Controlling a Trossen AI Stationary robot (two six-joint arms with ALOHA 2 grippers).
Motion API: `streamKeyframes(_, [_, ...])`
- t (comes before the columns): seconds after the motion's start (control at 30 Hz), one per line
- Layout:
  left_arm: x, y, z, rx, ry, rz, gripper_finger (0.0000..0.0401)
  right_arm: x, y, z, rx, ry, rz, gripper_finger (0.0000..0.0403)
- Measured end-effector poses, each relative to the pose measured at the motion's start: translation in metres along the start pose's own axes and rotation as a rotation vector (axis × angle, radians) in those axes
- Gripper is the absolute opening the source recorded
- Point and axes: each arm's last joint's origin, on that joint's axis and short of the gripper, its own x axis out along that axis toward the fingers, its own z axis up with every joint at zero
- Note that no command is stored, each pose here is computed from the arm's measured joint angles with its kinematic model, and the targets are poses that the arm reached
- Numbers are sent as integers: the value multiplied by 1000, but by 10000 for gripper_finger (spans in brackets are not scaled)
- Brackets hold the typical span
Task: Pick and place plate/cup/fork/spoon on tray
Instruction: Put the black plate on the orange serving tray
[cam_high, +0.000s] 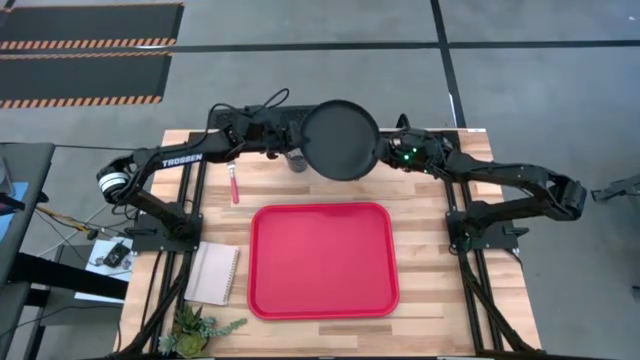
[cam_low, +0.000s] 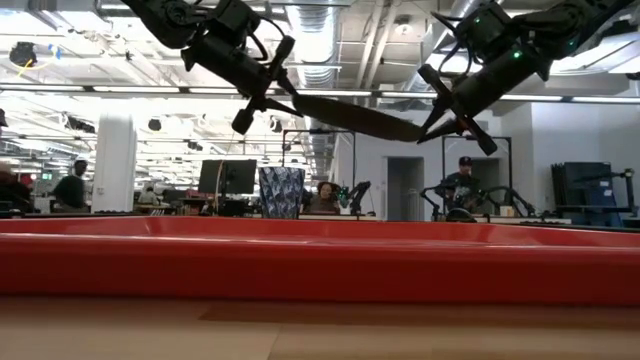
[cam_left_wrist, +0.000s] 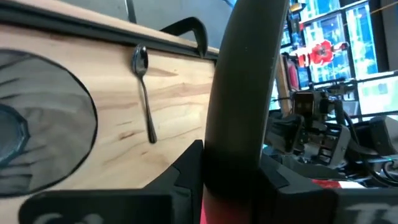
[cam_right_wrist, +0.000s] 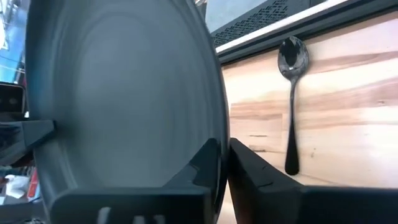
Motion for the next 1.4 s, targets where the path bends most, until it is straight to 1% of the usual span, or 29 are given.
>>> streamKeyframes(0.1, [0,0,0,-14,-2,-3,63,0,-1,0,-4,12,-7,80])
streamKeyframes(0.2, [0,0,0,-29,-6,-3,59,0,1,1,-3,0,13,105])
streamKeyframes(0.4, [0,1,1,-37,-34,18,28,-2,5,3,-19,-24,48,142])
streamKeyframes(0.5, [0,2,3,-39,-39,14,27,-6,6,4,-37,-19,60,156])
streamKeyframes(0.63, [-1,3,8,-44,-42,4,33,-13,9,1,-44,24,89,168])
streamKeyframes(0.9, [-2,2,10,-48,-58,0,23,-32,26,4,-51,-16,251,189])
streamKeyframes(1.03, [-3,2,12,-48,-71,-3,22,-36,26,5,-56,-21,251,211])
streamKeyframes(1.13, [-3,3,13,-49,-71,1,23,-36,25,2,-60,3,244,237])
streamKeyframes(1.23, [-3,3,12,-45,-68,4,22,-37,27,2,-52,22,279,258])
streamKeyframes(1.33, [-4,3,13,-43,-64,5,21,-45,28,7,-38,16,312,267])
streamKeyframes(1.4, [-4,3,13,-43,-58,1,18,-53,26,10,-42,9,302,269])
